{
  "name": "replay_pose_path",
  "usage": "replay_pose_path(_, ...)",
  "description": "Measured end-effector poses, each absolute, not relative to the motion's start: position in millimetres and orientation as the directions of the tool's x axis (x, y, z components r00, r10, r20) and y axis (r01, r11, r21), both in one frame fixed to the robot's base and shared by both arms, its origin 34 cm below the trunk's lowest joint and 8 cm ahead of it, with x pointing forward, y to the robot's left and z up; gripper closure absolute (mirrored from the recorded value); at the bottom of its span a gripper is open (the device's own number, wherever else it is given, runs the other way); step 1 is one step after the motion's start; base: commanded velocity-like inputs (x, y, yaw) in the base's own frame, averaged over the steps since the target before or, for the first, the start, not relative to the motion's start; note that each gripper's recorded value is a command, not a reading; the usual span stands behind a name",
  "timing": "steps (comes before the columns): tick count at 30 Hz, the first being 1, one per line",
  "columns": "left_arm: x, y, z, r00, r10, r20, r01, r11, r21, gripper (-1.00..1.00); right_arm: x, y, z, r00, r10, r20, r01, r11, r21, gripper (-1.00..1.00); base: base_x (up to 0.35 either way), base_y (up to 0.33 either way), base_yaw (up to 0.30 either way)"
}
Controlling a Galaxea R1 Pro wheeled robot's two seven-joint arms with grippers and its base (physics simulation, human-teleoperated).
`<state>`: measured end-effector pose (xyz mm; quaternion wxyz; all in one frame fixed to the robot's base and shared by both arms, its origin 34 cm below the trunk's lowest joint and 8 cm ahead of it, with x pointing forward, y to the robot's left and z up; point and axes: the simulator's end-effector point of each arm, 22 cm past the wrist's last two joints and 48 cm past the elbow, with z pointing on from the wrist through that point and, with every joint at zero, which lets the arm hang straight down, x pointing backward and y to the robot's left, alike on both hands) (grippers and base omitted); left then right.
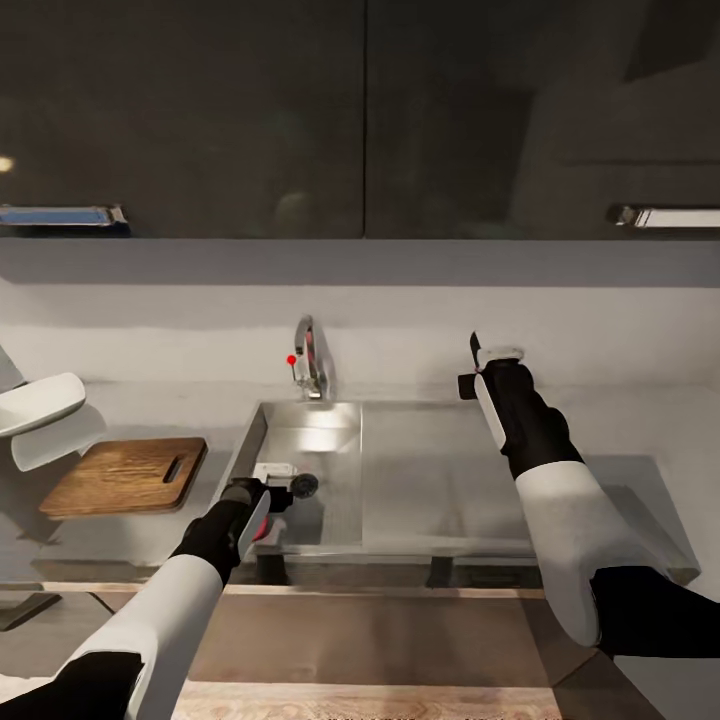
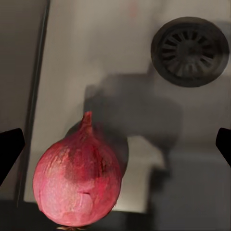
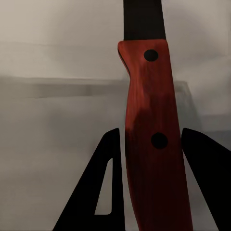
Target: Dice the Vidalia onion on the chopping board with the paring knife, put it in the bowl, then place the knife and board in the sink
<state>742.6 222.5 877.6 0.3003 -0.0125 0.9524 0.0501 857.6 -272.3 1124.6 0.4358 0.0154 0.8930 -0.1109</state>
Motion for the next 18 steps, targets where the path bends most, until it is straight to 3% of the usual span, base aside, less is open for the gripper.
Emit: replay_pose_path(18,734,240,852,-0.846,0.007,-0.533,-0.061,0.992,0.11,-1.0,861,-271,1103,-0.642,-0.07,-0.763,0.116,0.975,-0.188,1.0,-0.032,0.0,0.0)
